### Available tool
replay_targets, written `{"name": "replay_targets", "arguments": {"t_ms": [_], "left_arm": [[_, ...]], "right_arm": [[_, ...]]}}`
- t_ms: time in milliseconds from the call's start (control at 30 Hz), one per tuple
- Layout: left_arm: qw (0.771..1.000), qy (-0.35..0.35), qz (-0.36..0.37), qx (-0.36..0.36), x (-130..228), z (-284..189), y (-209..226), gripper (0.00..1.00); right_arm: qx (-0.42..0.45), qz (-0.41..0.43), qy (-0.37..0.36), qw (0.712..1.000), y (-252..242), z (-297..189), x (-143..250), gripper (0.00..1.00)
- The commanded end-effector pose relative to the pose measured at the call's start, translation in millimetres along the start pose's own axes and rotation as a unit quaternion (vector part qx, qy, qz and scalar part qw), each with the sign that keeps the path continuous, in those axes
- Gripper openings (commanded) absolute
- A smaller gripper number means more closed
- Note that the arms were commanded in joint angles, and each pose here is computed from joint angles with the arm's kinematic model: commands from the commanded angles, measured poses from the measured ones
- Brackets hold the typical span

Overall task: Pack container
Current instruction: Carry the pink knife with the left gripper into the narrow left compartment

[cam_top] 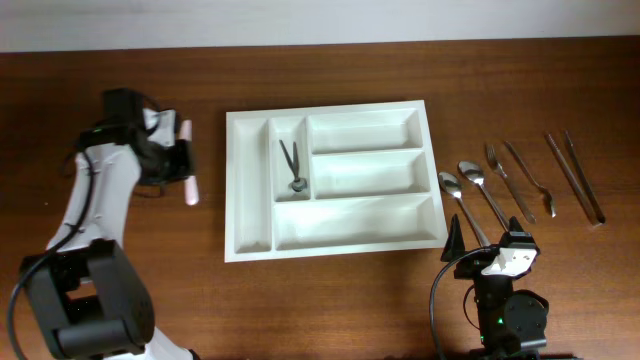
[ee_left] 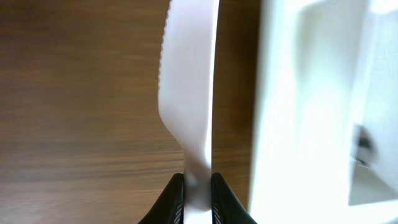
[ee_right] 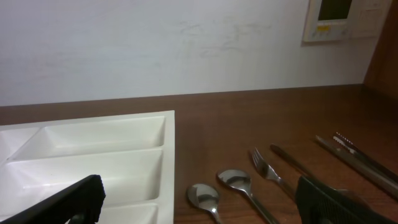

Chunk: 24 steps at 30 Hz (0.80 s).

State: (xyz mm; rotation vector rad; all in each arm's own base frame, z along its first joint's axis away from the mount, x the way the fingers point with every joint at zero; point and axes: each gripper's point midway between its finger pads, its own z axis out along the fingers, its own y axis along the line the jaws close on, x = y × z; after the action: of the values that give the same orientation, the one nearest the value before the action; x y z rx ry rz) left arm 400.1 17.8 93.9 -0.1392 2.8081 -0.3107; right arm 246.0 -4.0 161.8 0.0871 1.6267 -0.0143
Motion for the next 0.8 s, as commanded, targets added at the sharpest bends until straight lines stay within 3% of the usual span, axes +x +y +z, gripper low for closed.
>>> {"name": "replay_targets", "arguments": {"t_ms": [0,233,467,533,567,600,633,667,767], "left_arm": [[0.999,0.005,0.026,0.040,-1,4,-47,0.02],[0.997,0.026,0.044,0.051,14,14,-99,0.02],[0.997,0.041,0.053,0.030,22,27,-106,0.03],[0.997,0.042,0.052,0.030,22,27,-106,0.13],[0.997,0.041,0.052,0.030,22,27,-106,0.25],[0.997,0.040,0.053,0.030,21,27,-107,0.55],[0.997,0.039,0.053,0.030,21,27,-107,0.64],[0.997,0.036,0.054,0.031,20,27,-107,0.71],[0.998,0.026,0.055,0.035,15,27,-109,0.74]], "right_arm": [[0.010,0.001,0.002,1.000,-4,0,2,0.99],[0.010,0.001,0.002,1.000,-4,0,2,0.99],[0.010,0.001,0.002,1.000,-4,0,2,0.99],[0.010,0.001,0.002,1.000,-4,0,2,0.99],[0.010,0.001,0.002,1.000,-4,0,2,0.99],[0.010,0.001,0.002,1.000,-4,0,2,0.99],[0.010,0.001,0.002,1.000,-4,0,2,0.99],[0.010,0.001,0.002,1.000,-4,0,2,0.99],[0.010,0.001,0.002,1.000,-4,0,2,0.99]]}}
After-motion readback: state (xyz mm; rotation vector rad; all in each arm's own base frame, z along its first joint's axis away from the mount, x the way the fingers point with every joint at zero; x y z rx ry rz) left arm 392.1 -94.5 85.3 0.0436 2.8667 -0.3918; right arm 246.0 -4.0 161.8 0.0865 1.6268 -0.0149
